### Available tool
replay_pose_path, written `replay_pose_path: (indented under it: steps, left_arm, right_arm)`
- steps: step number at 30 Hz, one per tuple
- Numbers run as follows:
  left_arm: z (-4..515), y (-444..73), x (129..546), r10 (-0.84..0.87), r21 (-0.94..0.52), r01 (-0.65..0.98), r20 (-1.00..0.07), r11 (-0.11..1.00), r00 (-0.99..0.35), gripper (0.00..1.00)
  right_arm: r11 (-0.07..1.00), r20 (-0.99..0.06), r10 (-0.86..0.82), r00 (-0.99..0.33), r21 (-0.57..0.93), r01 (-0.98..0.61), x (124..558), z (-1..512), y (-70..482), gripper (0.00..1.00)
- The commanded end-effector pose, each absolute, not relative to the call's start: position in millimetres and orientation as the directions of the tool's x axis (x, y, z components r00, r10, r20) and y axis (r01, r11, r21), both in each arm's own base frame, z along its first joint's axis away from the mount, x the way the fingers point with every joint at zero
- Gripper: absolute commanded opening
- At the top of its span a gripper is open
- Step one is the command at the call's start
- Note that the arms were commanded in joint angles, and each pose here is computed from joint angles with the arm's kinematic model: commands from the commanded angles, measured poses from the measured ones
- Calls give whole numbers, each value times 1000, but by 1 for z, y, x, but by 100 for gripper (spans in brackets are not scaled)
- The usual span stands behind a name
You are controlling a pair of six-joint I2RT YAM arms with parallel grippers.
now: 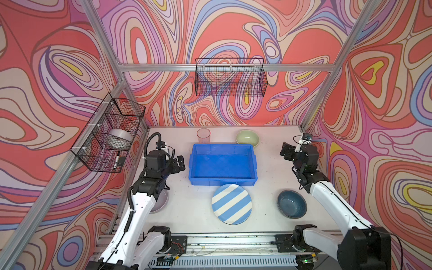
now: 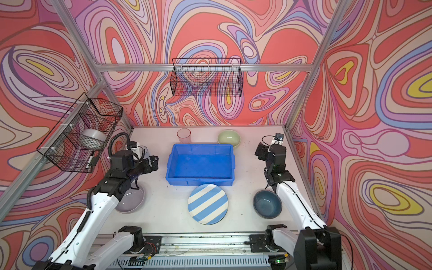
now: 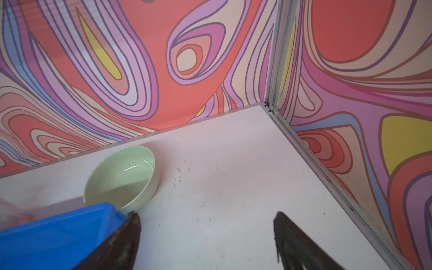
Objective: Place the mixed dishes into the plastic bin
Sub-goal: 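Move both grippers toward the striped plate stack in front of the bin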
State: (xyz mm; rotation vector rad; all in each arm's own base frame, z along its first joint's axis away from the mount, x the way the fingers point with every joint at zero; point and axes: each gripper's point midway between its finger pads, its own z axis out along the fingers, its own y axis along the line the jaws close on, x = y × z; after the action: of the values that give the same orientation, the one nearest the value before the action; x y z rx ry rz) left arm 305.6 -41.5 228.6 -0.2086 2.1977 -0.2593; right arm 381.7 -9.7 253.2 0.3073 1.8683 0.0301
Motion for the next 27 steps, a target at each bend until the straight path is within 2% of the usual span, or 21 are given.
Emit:
replay_pose_path:
  steps: [1, 4, 8, 14, 17, 23, 27]
  left_arm:
    - [216, -56, 264, -244, -290, -62, -650, 955, -720, 95]
    - [211, -68, 244, -222, -308, -36, -597, 951, -771, 93]
    - [198, -83, 216, -205, -340, -12, -539, 940, -817, 90]
    - [182, -100, 175, -196, -439, 30, -460, 898, -866, 84]
    - [194, -109, 166, -182, -474, 80, -482, 877, -857, 80]
    - [182, -126, 162, -168, -531, 88, -415, 842, -894, 68]
    - [174, -136, 166, -138, -515, 109, -418, 850, -898, 67]
  right_arm:
    - [965, -874, 256, -414, 205, 165, 362, 242, 8, 89]
    - [956, -850, 292, -439, 272, 111, 353, 250, 23, 89]
    - [929, -773, 311, -552, 371, 5, 348, 246, 55, 88]
    - [898, -641, 241, -728, 431, -83, 331, 226, 105, 84]
    - [886, -583, 179, -792, 445, -127, 311, 214, 128, 81]
    - [845, -475, 115, -873, 508, -165, 273, 193, 150, 76]
    - [823, -428, 74, -901, 536, -188, 253, 184, 156, 74]
